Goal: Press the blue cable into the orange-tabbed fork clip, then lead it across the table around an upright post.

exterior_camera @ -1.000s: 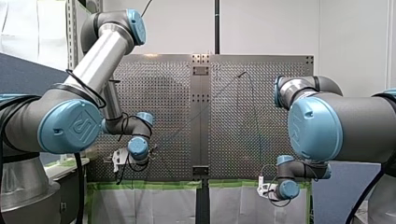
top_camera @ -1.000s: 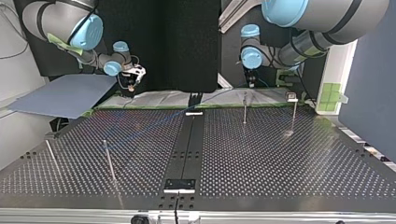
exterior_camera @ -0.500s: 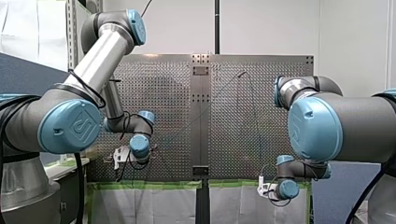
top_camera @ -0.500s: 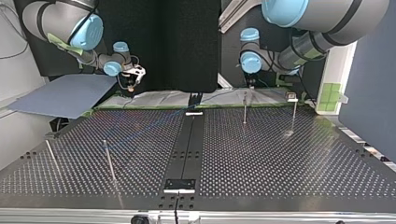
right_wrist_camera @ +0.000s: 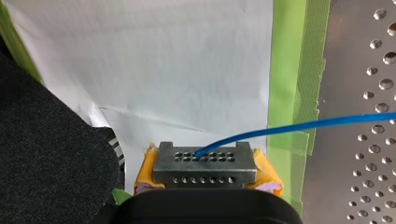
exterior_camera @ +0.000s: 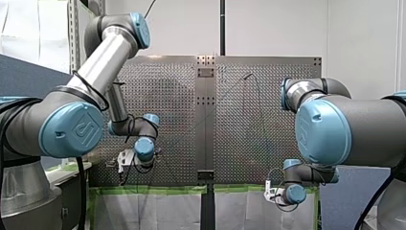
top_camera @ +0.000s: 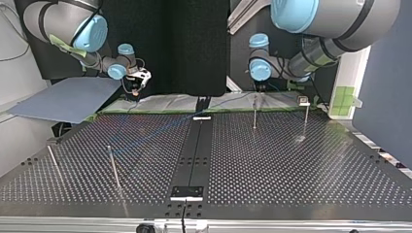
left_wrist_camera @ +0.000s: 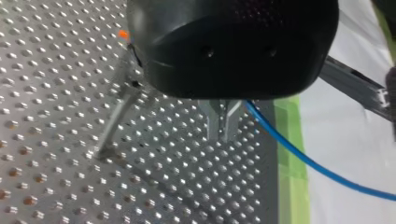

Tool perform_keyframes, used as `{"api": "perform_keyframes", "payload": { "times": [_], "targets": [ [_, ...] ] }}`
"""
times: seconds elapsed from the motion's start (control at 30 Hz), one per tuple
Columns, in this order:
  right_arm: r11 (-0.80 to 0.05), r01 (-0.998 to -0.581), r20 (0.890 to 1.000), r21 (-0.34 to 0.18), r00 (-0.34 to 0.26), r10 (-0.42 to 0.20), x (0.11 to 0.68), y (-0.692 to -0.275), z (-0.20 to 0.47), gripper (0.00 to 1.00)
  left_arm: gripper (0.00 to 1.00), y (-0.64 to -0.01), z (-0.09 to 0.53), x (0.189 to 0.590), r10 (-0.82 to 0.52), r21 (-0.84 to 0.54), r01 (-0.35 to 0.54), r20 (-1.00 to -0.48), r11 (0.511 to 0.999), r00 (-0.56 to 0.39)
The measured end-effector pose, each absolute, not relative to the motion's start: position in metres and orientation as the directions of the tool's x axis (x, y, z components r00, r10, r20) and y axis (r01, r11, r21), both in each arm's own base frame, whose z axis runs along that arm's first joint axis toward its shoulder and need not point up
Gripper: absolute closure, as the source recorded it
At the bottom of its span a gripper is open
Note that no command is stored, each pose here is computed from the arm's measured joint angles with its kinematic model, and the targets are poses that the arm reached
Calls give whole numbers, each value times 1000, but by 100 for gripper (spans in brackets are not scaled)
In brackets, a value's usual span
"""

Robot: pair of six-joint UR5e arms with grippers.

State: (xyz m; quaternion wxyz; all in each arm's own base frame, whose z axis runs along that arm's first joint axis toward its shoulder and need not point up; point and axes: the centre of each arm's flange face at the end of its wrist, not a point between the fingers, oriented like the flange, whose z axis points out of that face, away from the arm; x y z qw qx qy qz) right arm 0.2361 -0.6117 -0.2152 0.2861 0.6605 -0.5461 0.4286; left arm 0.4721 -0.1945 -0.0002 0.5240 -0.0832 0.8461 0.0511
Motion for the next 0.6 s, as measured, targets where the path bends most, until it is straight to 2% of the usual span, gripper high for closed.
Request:
{"api": "perform_keyframes", "payload": {
  "times": [0.6],
  "targets": [
    [-238,-967,880,-89,36,-474,236,-612,-215,100,100,-185,-8,488,-179,-95,-221,-900,971,-398]
  ]
}}
